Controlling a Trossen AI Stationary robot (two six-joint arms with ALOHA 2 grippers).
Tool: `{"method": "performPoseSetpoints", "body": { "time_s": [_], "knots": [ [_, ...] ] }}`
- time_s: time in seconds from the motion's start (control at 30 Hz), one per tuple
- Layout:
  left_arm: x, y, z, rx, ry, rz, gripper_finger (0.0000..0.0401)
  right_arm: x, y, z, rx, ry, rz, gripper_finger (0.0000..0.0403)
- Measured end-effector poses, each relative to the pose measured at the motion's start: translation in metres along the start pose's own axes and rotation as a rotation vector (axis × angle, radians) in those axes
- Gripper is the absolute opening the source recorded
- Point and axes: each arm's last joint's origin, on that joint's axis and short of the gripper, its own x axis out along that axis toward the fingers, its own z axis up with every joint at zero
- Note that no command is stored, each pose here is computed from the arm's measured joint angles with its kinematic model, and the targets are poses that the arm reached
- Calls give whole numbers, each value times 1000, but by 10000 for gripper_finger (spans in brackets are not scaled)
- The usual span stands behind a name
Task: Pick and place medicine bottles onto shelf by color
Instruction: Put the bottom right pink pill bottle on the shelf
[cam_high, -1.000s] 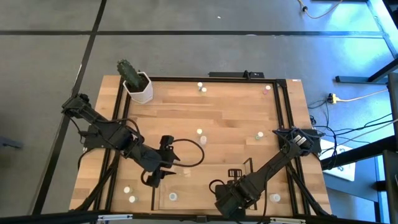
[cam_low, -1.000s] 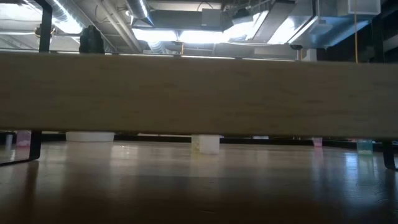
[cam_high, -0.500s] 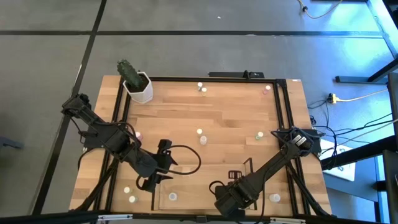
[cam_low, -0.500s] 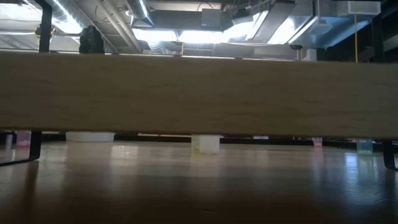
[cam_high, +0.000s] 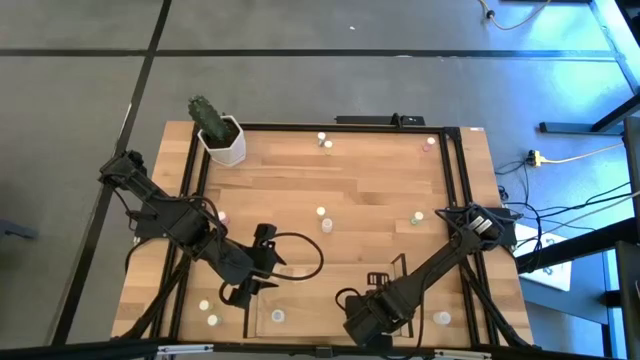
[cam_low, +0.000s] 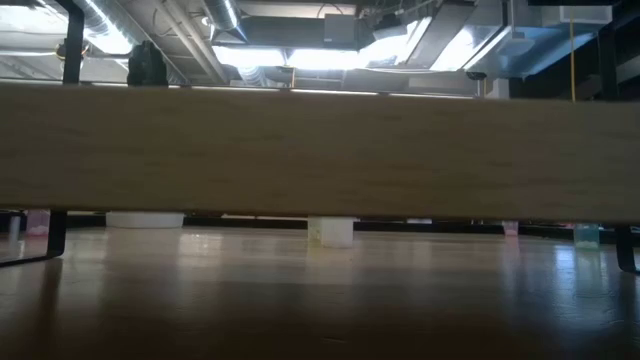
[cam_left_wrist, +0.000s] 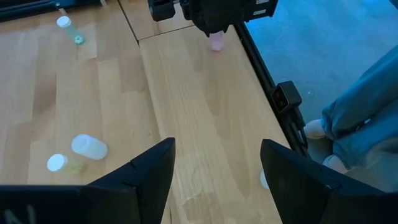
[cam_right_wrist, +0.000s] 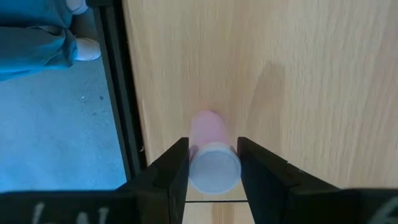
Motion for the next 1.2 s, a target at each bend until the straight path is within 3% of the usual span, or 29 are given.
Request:
{"method": "performPoseSetpoints", "body": {
  "time_s": [0.3, 0.53, 0.87, 1.2],
  "knots": [
    [0, 0, 0, 0, 0, 0, 231, 0, -2, 1, 9, 0, -2, 132],
    [0, 0, 0, 0, 0, 0, 231, 0, -2, 1, -13, 0, -3, 158],
    [0, -1, 0, 3, 0, -2, 231, 0, -3, 3, 15, 5, 3, 137],
    [0, -1, 0, 28, 0, -3, 231, 0, -4, 3, 16, 0, -2, 194]
  ]
}}
